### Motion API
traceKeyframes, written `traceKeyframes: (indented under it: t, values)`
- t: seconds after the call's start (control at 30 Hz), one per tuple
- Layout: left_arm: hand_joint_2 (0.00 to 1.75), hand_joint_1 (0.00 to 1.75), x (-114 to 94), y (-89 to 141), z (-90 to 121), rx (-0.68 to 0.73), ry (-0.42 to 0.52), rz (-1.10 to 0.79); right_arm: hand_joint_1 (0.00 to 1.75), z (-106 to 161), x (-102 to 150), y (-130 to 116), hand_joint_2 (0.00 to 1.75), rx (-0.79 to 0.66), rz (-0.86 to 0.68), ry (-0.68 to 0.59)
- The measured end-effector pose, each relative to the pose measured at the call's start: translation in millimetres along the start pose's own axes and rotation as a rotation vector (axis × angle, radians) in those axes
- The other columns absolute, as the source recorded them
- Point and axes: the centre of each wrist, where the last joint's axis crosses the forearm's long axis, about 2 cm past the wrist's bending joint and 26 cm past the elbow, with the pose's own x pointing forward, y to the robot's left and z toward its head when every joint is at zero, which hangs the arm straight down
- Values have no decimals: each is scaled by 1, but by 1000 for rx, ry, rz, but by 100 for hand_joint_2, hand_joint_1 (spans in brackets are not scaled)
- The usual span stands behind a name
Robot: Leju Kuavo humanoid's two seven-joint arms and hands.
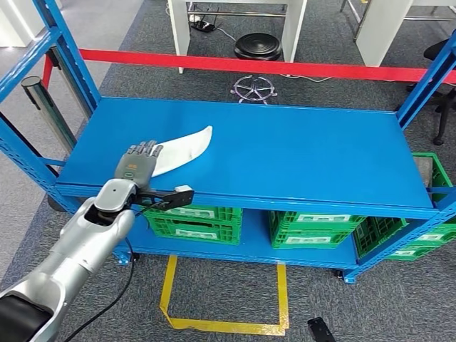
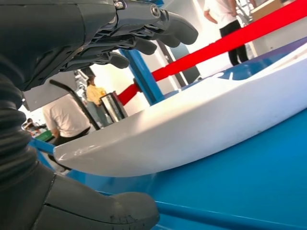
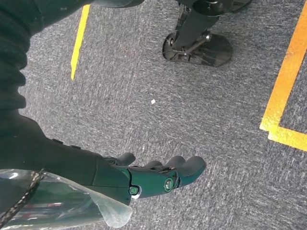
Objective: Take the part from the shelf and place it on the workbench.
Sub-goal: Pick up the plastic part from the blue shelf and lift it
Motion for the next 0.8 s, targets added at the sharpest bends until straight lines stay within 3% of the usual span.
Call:
traceKeyframes:
  t: [0.37,0.8]
  values:
    - [175,0,19,-7,-4,-32,-40,15,0,0,1,2,175,11,-6,-4]
    - [175,0,16,-13,-5,-60,-28,15,0,2,-7,5,175,12,-14,16]
